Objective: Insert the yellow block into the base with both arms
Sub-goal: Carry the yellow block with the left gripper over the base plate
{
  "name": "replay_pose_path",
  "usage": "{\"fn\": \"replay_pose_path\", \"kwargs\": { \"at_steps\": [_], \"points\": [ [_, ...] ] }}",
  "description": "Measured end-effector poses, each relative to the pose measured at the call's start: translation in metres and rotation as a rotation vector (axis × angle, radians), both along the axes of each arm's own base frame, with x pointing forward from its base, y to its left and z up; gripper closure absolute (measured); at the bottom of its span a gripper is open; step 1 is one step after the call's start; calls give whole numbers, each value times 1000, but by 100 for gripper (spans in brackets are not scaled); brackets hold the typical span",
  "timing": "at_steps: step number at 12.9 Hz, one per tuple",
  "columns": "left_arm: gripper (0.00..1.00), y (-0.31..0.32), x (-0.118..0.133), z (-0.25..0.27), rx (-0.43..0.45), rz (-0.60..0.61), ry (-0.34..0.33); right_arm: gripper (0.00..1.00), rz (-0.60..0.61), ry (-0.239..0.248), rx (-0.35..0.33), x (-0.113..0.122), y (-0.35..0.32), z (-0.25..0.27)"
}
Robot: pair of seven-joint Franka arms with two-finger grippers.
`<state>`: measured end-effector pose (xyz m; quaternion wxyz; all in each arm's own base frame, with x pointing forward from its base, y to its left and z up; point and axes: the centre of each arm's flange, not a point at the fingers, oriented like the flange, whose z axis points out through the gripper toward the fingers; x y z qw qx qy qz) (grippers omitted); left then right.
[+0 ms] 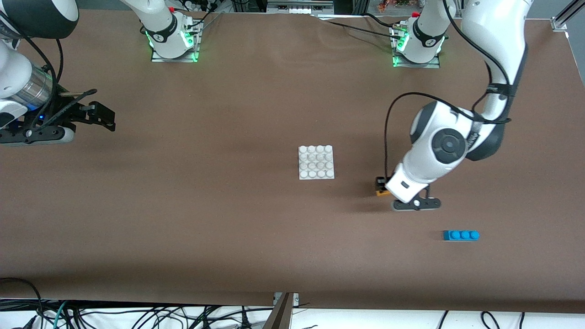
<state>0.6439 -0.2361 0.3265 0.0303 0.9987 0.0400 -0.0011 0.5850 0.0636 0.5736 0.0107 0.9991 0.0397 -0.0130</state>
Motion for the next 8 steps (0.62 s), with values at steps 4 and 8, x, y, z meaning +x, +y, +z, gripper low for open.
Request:
{"fn": "replay_pose_path", "kwargs": {
  "at_steps": [4, 8],
  "points": [
    [38, -92, -41, 0, -27, -10, 23, 0, 4, 2, 0, 0, 3, -1],
    [38, -144, -73, -18, -17, -14, 56, 0, 5, 2, 0, 0, 3, -1]
  ]
}}
